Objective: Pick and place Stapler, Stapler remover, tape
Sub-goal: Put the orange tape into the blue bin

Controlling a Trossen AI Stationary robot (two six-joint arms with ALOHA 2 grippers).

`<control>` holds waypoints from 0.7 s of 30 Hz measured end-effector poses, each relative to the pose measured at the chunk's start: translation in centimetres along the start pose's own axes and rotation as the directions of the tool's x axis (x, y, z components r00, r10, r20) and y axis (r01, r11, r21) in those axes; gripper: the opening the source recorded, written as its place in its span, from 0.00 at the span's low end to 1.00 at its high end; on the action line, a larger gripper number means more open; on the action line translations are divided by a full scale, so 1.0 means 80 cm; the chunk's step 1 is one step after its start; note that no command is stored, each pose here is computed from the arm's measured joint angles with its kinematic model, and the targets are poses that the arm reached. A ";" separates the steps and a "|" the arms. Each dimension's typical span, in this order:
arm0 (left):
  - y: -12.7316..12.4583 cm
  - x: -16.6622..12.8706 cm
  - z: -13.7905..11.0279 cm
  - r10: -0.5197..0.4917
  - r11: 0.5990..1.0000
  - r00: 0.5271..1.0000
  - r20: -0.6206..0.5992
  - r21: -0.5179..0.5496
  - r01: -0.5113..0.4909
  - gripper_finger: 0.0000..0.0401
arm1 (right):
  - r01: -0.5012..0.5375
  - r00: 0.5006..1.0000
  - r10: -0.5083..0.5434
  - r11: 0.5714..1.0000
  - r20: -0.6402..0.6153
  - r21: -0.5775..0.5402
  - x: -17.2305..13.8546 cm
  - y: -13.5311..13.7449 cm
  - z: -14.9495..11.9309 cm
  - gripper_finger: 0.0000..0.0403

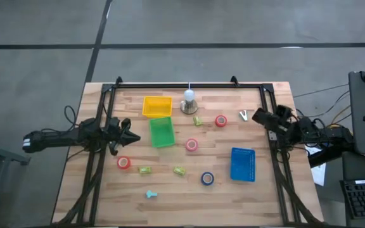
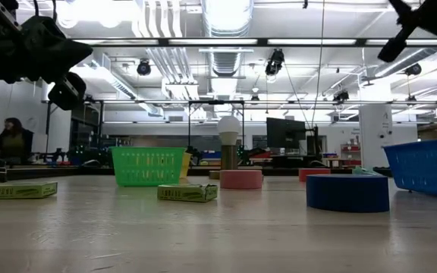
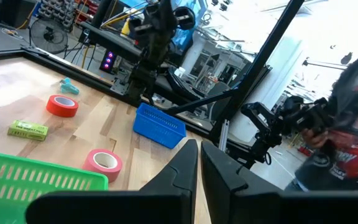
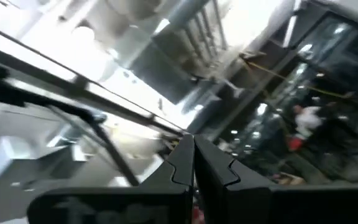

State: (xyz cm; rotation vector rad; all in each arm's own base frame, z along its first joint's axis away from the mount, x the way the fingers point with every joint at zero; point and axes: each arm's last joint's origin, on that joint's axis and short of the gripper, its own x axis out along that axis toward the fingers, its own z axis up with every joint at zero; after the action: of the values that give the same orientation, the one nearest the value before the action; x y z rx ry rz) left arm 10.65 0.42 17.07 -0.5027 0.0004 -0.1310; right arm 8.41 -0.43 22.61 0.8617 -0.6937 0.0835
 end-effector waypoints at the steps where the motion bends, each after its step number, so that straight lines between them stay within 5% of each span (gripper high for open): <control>1: 0.000 0.000 0.000 0.000 1.000 1.000 0.000 0.000 0.000 0.06 | 0.051 0.999 -0.051 0.999 -0.010 0.007 0.000 -0.005 -0.003 0.02; 3: 0.000 0.000 0.000 0.000 1.000 1.000 0.000 0.000 0.000 0.06 | 0.186 0.979 -0.184 0.982 -0.089 0.017 0.000 -0.019 -0.015 0.02; 6: 0.000 0.000 0.000 0.000 1.000 1.000 0.000 0.000 0.000 0.06 | 0.429 0.880 -0.394 0.899 -0.265 0.088 0.000 -0.037 -0.033 0.06; 11: 0.000 0.000 0.000 0.000 1.000 1.000 0.000 0.000 0.000 0.06 | 0.575 0.797 -0.524 0.811 -0.301 0.108 0.044 -0.017 -0.022 0.27; 13: 0.000 0.000 0.000 0.000 1.000 1.000 0.000 0.000 0.000 0.06 | 0.667 0.697 -0.612 0.745 -0.374 0.024 0.064 -0.012 -0.021 0.38; 18: 0.000 0.000 0.000 0.000 1.000 1.000 0.000 0.000 0.000 0.06 | 0.874 0.294 -0.803 0.446 -0.518 -0.194 0.106 -0.021 -0.020 0.68; 21: 0.000 0.000 0.000 0.000 1.000 1.000 0.000 0.000 0.000 0.06 | 0.870 0.167 -0.837 0.374 -0.522 -0.321 0.144 -0.039 -0.018 0.84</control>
State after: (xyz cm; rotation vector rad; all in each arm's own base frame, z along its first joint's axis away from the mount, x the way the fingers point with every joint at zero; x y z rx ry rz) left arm 10.65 0.42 17.07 -0.5027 0.0005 -0.1311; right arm 19.20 -3.76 26.66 1.0980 0.5486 -0.6609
